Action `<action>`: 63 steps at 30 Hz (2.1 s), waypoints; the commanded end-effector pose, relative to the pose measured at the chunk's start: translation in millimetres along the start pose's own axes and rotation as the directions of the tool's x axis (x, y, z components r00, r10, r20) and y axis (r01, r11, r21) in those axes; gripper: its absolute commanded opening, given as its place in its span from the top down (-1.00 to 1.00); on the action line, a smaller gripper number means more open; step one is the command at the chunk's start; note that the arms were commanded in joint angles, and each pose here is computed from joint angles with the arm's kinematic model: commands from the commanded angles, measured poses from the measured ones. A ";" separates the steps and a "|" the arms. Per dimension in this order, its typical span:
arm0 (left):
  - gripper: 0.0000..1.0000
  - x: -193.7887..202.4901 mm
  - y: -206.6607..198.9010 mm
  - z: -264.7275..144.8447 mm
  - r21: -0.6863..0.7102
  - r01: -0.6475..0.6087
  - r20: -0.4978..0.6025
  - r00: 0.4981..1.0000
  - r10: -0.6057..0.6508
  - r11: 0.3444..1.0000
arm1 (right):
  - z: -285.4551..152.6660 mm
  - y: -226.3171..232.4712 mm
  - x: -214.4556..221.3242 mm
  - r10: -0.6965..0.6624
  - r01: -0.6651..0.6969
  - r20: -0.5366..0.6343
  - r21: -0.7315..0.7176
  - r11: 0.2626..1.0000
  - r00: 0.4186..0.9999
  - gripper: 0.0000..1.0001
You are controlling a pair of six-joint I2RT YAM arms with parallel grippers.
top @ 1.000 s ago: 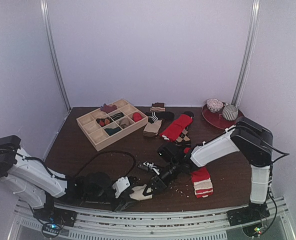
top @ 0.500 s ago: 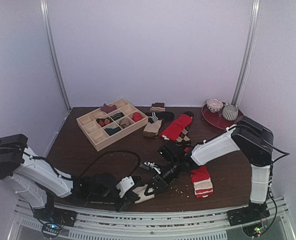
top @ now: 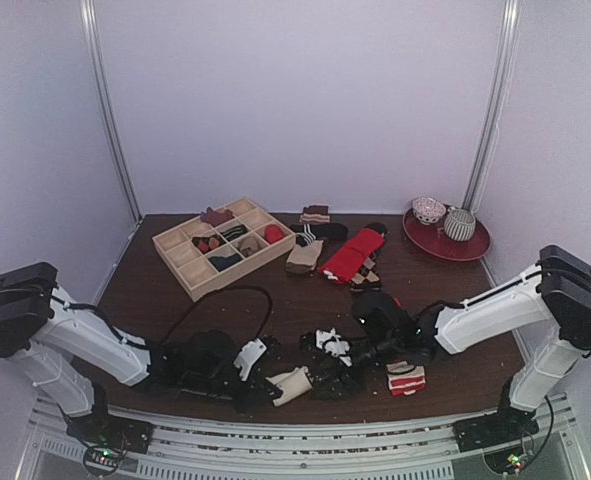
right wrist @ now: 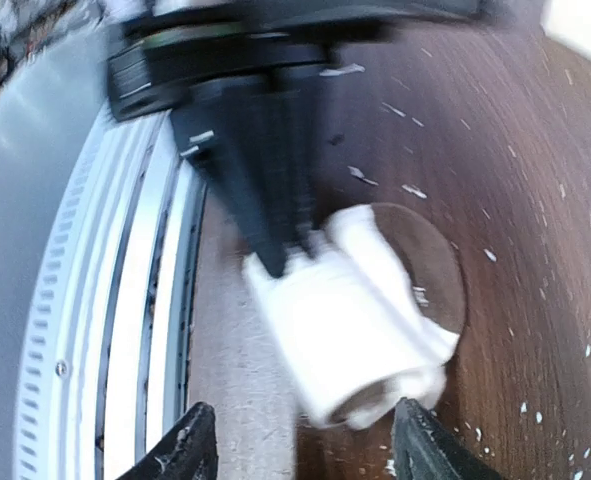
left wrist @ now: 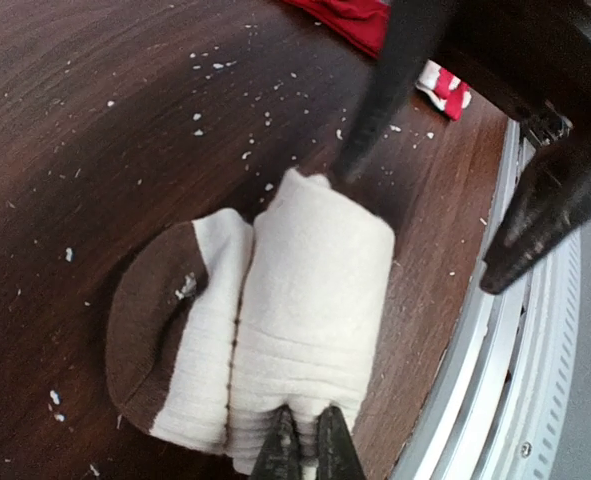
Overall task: Roll the socks
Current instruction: Roll a pair of socks at the center of the board.
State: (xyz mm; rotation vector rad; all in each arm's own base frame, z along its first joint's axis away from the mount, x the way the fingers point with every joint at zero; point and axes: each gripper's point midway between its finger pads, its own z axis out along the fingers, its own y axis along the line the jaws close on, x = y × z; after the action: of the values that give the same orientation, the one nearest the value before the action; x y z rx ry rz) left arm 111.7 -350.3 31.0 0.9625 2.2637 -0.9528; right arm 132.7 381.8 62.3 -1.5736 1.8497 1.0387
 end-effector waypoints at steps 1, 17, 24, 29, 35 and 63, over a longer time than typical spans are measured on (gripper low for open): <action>1.00 103.0 49.6 -19.8 -0.170 0.113 -0.327 0.931 -0.165 0.979 | 4.1 6.3 -9.7 -0.373 0.371 -0.018 0.165 0.914 0.928 -0.22; 1.00 104.2 49.3 -12.6 -0.143 0.077 -0.366 0.922 -0.125 0.987 | 20.5 3.2 -16.6 -0.506 0.510 -0.078 0.212 0.834 0.859 -0.28; 1.00 106.9 50.2 -12.7 -0.142 0.075 -0.374 0.919 -0.124 0.987 | 41.9 10.2 11.4 -0.441 0.452 -0.117 0.091 0.887 0.890 -0.27; 1.00 110.7 51.0 -13.4 -0.142 0.071 -0.385 0.915 -0.121 0.987 | 49.8 1.9 37.0 -0.370 0.391 -0.186 0.091 0.916 0.910 -0.23; 1.00 95.2 49.0 -12.4 -0.133 0.021 -0.355 0.932 -0.067 0.991 | 57.6 -7.5 55.7 -0.261 0.295 -0.268 0.092 0.951 0.927 0.34; -0.15 -48.1 2.2 -50.1 -0.100 -0.347 0.295 0.885 0.361 0.932 | 52.4 -13.9 115.8 0.426 -0.426 -0.541 0.134 0.895 0.725 0.45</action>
State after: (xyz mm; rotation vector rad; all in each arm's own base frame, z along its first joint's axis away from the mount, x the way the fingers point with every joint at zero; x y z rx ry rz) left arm 129.4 -306.8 67.0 1.0916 1.9136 -0.7612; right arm 154.9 440.0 27.4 -1.5642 2.1841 1.0648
